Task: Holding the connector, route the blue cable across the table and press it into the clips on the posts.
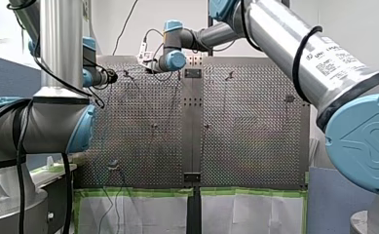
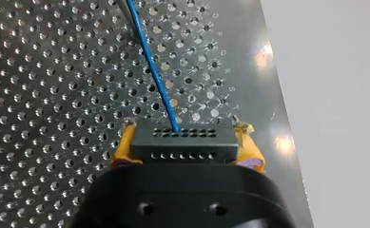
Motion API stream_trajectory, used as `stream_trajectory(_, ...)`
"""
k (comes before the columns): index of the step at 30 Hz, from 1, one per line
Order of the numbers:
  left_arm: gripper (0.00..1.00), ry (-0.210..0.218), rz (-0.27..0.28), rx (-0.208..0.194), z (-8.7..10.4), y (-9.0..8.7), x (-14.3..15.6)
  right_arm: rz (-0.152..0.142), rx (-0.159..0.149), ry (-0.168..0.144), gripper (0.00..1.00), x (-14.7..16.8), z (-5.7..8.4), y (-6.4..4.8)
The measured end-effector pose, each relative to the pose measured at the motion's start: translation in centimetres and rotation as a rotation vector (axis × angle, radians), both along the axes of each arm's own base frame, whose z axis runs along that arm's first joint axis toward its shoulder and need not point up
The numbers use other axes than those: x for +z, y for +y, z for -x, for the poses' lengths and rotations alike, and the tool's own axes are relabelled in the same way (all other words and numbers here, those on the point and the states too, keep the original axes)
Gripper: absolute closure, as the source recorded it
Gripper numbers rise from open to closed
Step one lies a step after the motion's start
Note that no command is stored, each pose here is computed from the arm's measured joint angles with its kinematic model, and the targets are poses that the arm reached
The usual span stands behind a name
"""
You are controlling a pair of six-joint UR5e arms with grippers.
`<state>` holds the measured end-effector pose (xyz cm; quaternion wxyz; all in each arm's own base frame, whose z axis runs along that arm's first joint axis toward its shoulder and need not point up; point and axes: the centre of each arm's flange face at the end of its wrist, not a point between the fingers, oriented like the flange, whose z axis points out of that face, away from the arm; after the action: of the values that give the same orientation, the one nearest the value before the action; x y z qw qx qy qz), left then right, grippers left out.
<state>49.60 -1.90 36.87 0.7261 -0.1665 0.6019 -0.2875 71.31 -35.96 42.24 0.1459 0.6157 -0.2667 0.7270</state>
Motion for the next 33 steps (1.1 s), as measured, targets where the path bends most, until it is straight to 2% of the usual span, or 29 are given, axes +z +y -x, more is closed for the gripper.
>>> stream_trajectory(8, 1.0, -0.003, 0.003, 0.002, -0.4, 0.1, -0.3, -0.008, -0.006, 0.003, 1.0, -0.6, 0.1, -0.6)
stream_trajectory(19, 1.0, -0.081, 0.043, -0.044, -2.3, -0.4, 1.2, -0.017, -0.02, 0.01, 1.0, -2.1, -0.2, -2.0)
stream_trajectory(23, 1.0, -0.063, 0.05, -0.039, -3.1, -0.4, 0.4, -0.015, -0.024, 0.0, 1.0, -1.9, -0.3, -2.5)
stream_trajectory(30, 1.0, -0.012, 0.033, 0.024, -3.3, 0.2, -1.0, -0.01, -0.032, -0.012, 1.0, -1.2, 0.0, -3.2)
stream_trajectory(33, 1.0, -0.009, 0.023, 0.044, -3.3, 0.4, -1.0, -0.01, -0.039, -0.012, 1.0, -1.2, 0.1, -3.4)
